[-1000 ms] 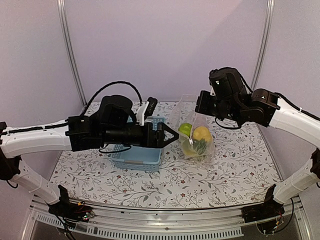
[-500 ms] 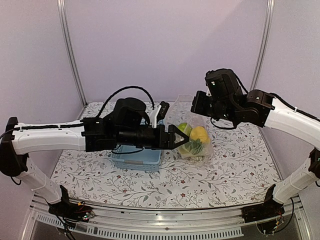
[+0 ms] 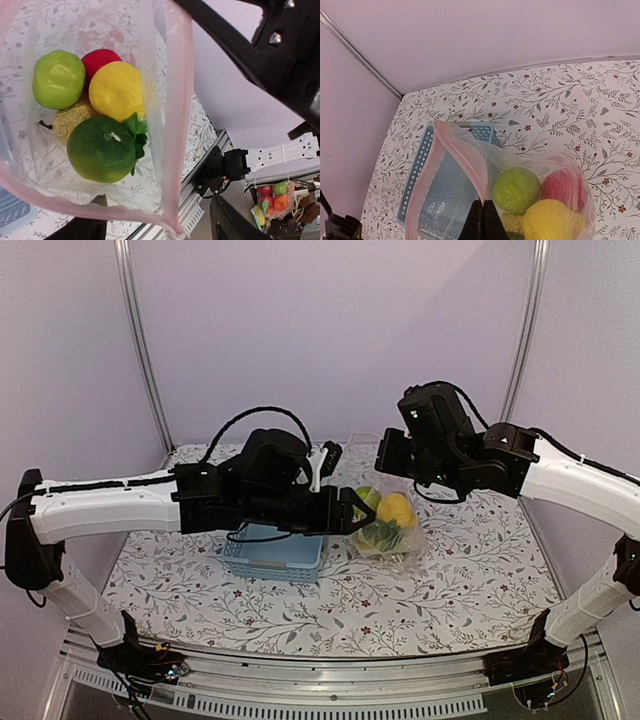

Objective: Place the food in the zip-top bag and seal the zipper
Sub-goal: Pass from the right arm to the left

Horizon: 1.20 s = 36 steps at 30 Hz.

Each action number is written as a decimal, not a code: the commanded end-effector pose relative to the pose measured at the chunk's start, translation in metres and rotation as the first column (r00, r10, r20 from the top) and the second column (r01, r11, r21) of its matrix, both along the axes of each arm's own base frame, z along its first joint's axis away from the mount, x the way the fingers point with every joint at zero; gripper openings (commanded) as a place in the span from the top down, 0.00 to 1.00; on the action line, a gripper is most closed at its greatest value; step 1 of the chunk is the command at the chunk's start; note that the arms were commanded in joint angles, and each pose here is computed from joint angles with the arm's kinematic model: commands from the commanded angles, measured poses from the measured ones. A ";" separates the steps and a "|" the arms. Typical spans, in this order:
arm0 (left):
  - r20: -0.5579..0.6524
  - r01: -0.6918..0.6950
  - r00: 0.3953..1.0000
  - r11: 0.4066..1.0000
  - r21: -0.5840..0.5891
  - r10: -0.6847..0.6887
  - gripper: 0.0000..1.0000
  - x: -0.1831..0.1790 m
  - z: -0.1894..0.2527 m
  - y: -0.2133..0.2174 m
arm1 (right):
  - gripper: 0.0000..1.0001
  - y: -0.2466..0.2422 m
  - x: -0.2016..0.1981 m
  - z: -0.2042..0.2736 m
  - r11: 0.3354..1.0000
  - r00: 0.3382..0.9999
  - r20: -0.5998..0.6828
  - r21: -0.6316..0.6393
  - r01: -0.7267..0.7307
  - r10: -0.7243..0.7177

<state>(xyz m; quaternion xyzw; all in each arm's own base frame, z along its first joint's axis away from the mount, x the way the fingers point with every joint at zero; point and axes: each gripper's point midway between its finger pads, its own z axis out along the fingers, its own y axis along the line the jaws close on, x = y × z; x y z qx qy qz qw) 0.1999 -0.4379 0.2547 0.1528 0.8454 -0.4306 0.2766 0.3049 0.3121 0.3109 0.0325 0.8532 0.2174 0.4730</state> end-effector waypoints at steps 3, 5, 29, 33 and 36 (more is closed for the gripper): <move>0.002 -0.006 1.000 0.997 0.079 0.006 0.39 -0.002 -0.013 0.001 | 1.00 0.000 0.001 0.006 0.998 0.999 0.032 -0.058 0.029 -0.028; 0.004 -0.011 1.000 0.996 0.089 0.011 0.45 -0.001 -0.015 0.003 | 1.00 -0.001 0.001 0.004 0.997 0.999 0.030 -0.069 0.031 -0.029; 0.256 0.250 0.917 0.940 0.231 -0.307 0.93 0.003 0.047 0.009 | 0.21 -0.014 -0.056 0.053 0.944 0.940 0.114 -0.109 -0.310 0.322; 0.263 0.410 0.844 0.878 0.248 -0.468 0.93 -0.011 0.052 0.006 | 0.13 -0.015 -0.070 0.054 0.916 0.905 0.144 -0.111 -0.386 0.400; 0.243 0.440 0.828 0.854 0.278 -0.506 0.93 -0.012 0.046 0.012 | 0.09 -0.032 -0.064 0.051 0.929 0.921 0.139 -0.129 -0.347 0.363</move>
